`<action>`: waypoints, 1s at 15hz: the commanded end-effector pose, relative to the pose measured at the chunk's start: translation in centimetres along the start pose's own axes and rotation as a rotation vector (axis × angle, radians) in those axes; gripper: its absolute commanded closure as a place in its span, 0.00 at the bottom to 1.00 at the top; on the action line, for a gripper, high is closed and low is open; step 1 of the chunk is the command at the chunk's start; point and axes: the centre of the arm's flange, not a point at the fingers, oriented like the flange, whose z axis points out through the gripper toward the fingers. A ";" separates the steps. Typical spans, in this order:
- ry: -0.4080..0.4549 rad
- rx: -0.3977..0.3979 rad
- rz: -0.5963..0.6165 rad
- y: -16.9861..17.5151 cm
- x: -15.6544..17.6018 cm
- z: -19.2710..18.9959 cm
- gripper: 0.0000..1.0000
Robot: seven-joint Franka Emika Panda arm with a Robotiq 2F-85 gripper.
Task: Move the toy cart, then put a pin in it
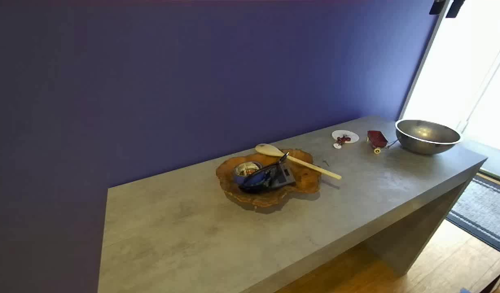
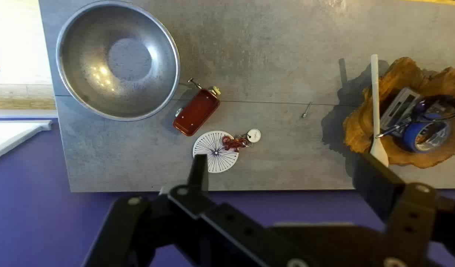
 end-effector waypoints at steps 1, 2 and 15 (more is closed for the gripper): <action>0.000 0.000 0.000 0.0 0.0 0.0 0.00; 0.000 0.000 0.000 0.0 0.0 0.0 0.00; -0.025 0.000 0.265 -0.1 3.0 10.0 0.00</action>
